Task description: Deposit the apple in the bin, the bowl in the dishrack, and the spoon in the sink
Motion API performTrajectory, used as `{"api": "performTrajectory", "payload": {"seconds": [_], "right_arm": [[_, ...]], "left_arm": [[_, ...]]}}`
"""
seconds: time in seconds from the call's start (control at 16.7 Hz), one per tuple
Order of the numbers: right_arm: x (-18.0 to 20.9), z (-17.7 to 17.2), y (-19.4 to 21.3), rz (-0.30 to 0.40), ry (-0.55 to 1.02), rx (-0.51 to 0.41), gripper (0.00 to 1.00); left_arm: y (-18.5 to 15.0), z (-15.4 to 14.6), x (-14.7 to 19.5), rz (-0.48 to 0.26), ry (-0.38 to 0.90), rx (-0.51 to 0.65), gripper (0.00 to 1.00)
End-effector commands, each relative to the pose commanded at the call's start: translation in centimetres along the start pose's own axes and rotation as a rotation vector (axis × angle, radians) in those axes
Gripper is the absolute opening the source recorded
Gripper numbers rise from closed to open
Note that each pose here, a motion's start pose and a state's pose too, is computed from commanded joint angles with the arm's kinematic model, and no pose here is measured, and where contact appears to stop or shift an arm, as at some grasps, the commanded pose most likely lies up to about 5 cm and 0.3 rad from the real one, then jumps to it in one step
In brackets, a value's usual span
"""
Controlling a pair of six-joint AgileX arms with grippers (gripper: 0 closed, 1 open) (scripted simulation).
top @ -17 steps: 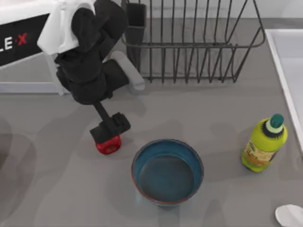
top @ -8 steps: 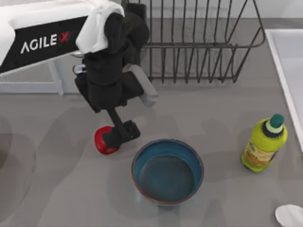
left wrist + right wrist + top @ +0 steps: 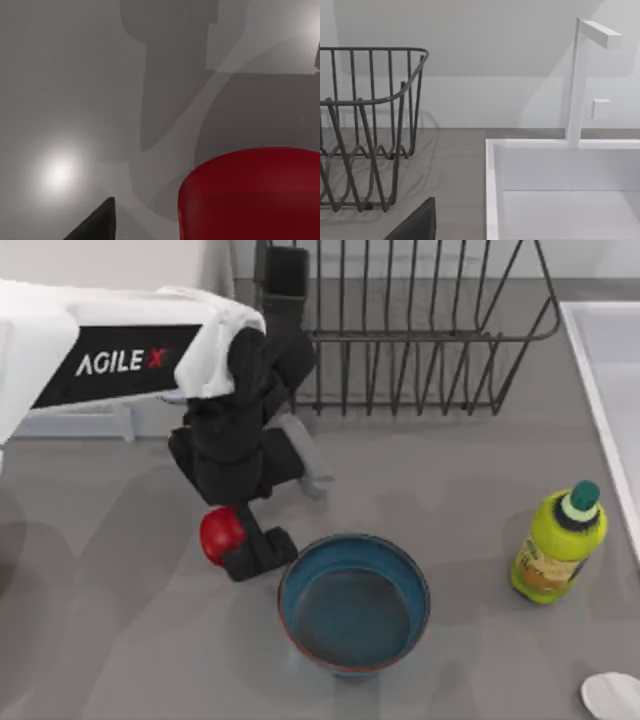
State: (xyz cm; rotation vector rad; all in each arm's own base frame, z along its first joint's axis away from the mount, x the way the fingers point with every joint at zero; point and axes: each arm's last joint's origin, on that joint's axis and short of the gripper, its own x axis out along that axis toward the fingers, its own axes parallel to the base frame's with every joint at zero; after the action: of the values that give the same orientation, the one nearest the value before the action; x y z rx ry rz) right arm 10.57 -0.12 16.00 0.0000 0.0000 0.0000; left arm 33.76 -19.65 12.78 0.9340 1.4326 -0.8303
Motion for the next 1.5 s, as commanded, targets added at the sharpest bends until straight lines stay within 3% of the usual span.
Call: {"api": "performTrajectory", "payload": {"seconds": [0.36, 1.14, 1.5], "right_arm": [[0.0, 0.0, 0.0, 0.000, 0.000, 0.000, 1.00], [0.0, 0.0, 0.0, 0.000, 0.000, 0.000, 1.00], [0.0, 0.0, 0.0, 0.000, 0.000, 0.000, 1.00]], "left_arm": [[-0.1, -0.2, 1.9, -0.004, 0.006, 0.001, 1.00], [-0.1, -0.2, 1.9, -0.004, 0.006, 0.001, 0.02], [-0.1, -0.2, 1.9, -0.004, 0.006, 0.001, 0.00]]}}
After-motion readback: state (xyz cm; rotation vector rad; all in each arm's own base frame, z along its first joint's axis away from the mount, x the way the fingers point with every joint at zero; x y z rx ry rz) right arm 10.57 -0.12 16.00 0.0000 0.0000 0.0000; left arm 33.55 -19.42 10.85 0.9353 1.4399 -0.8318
